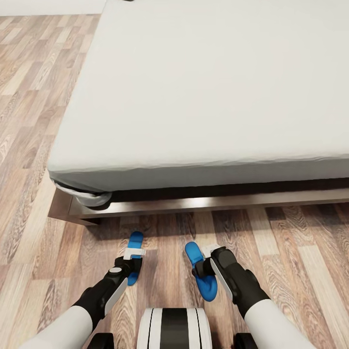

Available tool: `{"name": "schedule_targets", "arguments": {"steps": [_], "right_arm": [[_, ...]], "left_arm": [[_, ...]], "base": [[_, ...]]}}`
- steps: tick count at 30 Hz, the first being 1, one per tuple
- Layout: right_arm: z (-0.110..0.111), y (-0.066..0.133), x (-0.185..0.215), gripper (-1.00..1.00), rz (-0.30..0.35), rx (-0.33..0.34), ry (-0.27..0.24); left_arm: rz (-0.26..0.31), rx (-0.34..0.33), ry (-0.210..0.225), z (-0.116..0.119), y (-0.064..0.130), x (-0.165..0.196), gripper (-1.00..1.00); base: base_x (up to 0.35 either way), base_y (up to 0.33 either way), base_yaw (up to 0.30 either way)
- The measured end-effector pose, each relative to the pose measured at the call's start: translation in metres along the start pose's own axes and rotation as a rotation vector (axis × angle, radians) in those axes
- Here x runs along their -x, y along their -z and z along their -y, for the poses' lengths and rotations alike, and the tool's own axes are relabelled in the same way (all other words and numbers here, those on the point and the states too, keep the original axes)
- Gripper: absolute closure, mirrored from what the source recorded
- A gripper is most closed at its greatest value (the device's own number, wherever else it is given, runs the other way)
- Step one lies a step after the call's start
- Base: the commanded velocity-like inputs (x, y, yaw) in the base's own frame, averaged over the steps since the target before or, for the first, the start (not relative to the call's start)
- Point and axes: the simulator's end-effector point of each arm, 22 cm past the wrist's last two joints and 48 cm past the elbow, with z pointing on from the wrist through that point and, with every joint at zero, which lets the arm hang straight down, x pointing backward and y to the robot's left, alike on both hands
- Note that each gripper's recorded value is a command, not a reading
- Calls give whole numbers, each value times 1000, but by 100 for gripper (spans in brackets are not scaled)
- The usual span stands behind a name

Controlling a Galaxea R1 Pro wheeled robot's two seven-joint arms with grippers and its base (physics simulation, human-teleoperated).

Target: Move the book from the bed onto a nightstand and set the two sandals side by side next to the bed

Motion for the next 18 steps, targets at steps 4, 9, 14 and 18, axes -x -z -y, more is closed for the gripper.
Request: {"name": "schedule_targets", "arguments": {"steps": [4, 9, 14, 18], "right_arm": [[0, 0, 0, 100, 0, 0, 1], [-1, 0, 0, 100, 0, 1, 1], [-1, 0, 0, 100, 0, 0, 1], [-1, -4, -2, 100, -7, 2, 0]], "left_arm": [[0, 0, 0, 0, 0, 0, 100], [1, 0, 0, 0, 0, 0, 100], [5, 0, 1, 0, 0, 1, 100], [0, 0, 1, 0, -2, -2, 100]], "base": [[0, 0, 0], [0, 0, 0], [0, 0, 0], [0, 0, 0]]}}
